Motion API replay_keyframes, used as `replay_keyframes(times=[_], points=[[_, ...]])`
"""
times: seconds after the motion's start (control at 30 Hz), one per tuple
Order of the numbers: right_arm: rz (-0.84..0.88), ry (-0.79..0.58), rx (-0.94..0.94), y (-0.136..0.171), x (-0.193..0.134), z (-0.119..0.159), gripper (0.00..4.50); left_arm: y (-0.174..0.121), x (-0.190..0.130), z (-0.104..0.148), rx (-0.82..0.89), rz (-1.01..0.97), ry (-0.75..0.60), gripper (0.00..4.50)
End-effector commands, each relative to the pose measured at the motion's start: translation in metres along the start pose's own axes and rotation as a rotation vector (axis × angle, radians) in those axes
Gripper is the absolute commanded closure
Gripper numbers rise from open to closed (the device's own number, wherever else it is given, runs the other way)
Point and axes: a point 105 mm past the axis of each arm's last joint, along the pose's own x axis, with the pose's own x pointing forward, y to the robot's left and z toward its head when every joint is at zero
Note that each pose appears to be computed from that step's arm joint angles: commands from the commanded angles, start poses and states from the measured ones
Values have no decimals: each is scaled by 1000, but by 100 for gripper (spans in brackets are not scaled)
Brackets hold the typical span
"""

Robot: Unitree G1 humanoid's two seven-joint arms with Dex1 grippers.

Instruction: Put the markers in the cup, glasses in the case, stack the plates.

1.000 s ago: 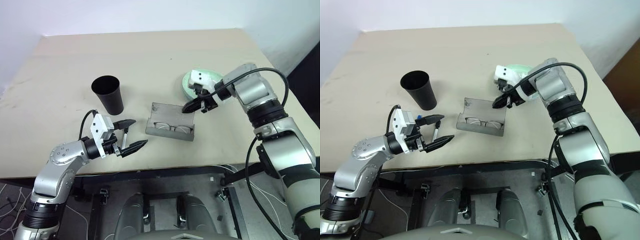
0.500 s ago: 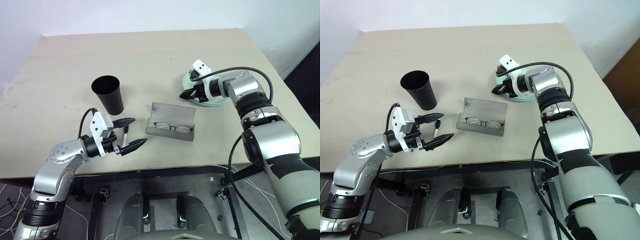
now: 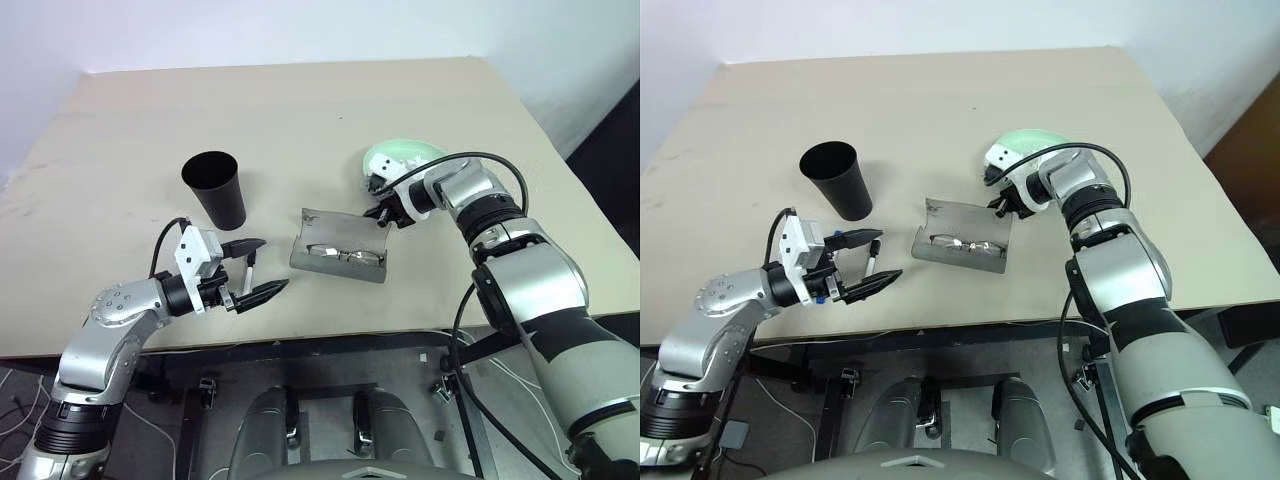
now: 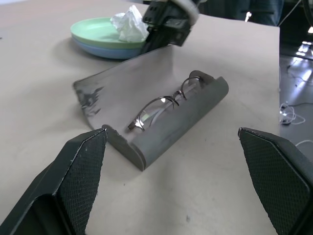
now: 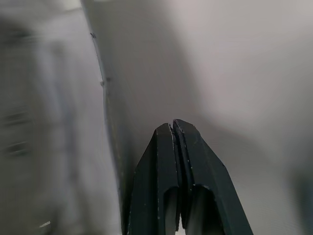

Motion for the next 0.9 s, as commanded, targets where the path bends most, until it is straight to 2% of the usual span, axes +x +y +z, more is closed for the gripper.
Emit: replay_keyframes(times=[0.03,0.23,0.33,0.43,0.63,0.7,0.9], points=[[107,-57,-92,21,-12,29,441,2,-4,13,46,11,-30,0],[179,-71,-120,47,-20,22,441,4,-3,13,49,10,-30,0],[206,-55,-104,60,-16,10,441,6,-3,13,54,11,-27,0],[175,-6,-91,62,-7,-9,441,7,-3,14,54,11,-28,0],[148,2,-96,68,1,-18,441,8,-3,14,51,14,-27,0],[140,-15,-107,68,3,-16,441,6,-3,14,51,12,-27,0],[167,-169,-160,75,-18,11,441,11,-7,18,33,38,-45,0]])
